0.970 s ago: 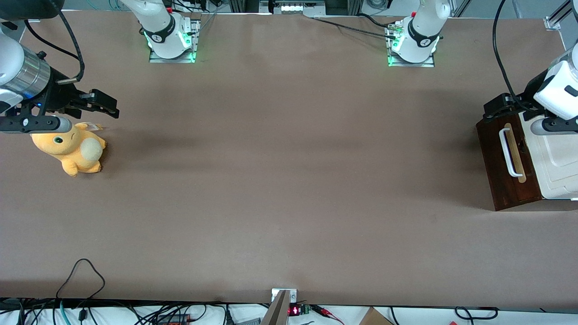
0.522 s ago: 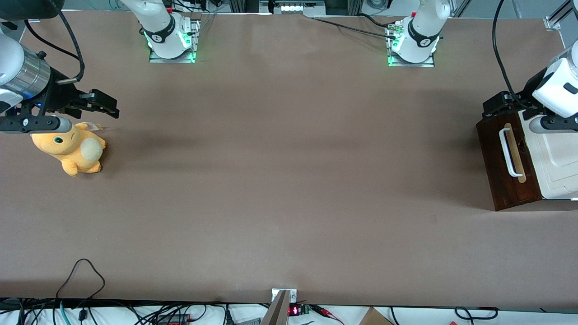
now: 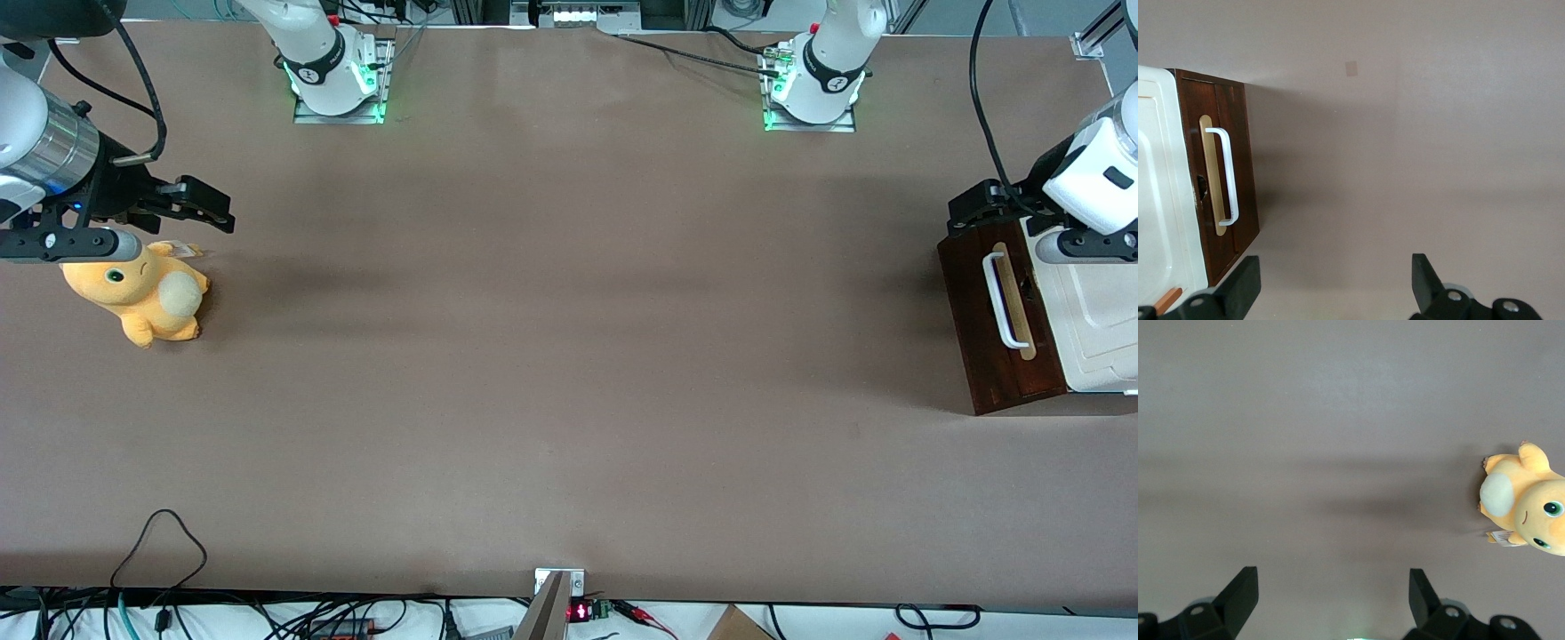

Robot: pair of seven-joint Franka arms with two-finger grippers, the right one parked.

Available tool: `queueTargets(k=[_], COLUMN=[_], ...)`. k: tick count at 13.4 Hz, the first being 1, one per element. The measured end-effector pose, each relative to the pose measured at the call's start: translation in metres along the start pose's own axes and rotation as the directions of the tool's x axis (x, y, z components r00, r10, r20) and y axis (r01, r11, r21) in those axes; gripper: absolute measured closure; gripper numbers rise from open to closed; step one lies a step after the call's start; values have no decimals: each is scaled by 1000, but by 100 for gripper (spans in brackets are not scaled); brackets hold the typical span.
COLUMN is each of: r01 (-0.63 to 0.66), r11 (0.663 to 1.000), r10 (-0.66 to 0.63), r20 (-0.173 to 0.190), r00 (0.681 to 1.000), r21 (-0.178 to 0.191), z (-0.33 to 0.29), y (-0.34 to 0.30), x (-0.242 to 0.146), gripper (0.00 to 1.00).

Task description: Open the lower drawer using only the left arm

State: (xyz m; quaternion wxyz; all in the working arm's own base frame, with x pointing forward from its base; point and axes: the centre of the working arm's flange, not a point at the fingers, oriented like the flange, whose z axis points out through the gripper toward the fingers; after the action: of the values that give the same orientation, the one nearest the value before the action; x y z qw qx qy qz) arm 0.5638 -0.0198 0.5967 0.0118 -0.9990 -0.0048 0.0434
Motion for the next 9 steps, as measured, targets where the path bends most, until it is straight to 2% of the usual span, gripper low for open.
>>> queueTargets(k=[2,3,4,6,8,9], r01=[-7,-8,-14,-31,-18,-10], r11=[1000,1000,997,972,918,877], r10=[7,7,10,11,-25,-44], r20=[21,35,50,86,102,101], r00=[1000,999,999,996,995,994], r21=[0,18,75,233,395,480], z=[7,12,20,43,73,91], y=[-1,-2,-5,2,25,36], x=[0,1,2,4,2,0], gripper=[0,0,0,0,0,0])
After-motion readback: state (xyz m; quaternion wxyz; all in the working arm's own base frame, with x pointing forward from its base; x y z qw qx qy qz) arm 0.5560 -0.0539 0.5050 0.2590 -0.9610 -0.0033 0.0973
